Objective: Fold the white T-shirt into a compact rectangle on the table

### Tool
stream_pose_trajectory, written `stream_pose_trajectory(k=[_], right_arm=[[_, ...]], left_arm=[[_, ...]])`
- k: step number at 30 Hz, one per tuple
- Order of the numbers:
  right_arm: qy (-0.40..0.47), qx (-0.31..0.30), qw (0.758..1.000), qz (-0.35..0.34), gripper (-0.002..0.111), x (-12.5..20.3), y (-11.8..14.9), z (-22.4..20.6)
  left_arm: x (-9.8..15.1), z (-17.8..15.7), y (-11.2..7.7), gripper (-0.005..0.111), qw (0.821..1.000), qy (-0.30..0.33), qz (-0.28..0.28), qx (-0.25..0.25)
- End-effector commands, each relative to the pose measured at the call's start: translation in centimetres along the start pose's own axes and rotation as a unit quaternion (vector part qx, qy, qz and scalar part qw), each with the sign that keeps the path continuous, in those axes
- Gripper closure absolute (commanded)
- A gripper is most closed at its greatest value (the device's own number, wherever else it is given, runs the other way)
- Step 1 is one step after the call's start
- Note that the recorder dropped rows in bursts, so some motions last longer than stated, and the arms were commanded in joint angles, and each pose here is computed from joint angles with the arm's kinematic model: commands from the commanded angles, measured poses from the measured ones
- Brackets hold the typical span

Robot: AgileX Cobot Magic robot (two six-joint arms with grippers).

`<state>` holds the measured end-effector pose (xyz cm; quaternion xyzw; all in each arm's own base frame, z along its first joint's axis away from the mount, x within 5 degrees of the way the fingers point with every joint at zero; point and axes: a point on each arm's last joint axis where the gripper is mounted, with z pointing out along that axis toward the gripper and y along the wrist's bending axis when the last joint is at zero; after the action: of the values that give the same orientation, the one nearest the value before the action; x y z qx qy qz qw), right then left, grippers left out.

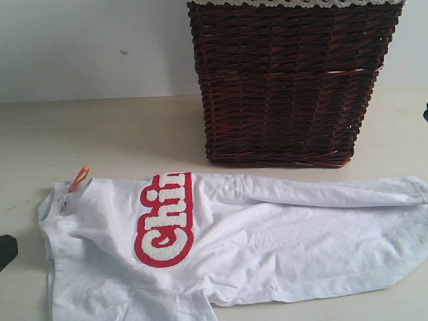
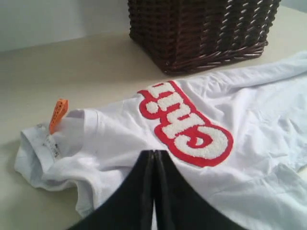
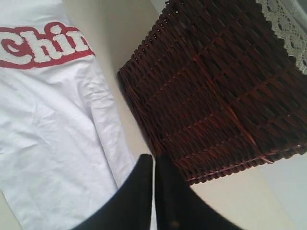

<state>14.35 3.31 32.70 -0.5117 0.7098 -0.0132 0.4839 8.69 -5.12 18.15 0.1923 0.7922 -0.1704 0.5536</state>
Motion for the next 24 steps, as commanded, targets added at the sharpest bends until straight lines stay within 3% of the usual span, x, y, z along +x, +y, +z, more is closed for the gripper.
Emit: stream_pose_trajectory(k=[1,6,10,17,24], right_arm=[[-0.005,0.005,1.0,-0.001,0.105,-0.2,0.1,-0.3],[-0.005,0.007,1.0,0.0,0.105,-0.2,0.1,-0.3],[-0.004,0.016,1.0,0.001,0.105,-0.2,-0.1,-0.3],[0.003,0.012,0.999,0.046,0.105,0.1,-0.4,0.2],[0.046,-0.029,0.996,0.073,0.105,1.8,-1.1,2.4]], left_arm=[[0.4,0.0,0.1,0.107,1.0,0.019,-0.009,-0.007],[0.4,-0.1,0.1,0.107,1.0,0.017,-0.009,-0.006],[-0.1,-1.3,0.4,0.107,0.999,-0.027,-0.012,-0.021],[-1.2,-3.4,1.7,0.107,0.985,-0.13,-0.03,-0.111],[-1.8,-5.7,2.6,0.107,0.949,-0.224,-0.031,-0.221]])
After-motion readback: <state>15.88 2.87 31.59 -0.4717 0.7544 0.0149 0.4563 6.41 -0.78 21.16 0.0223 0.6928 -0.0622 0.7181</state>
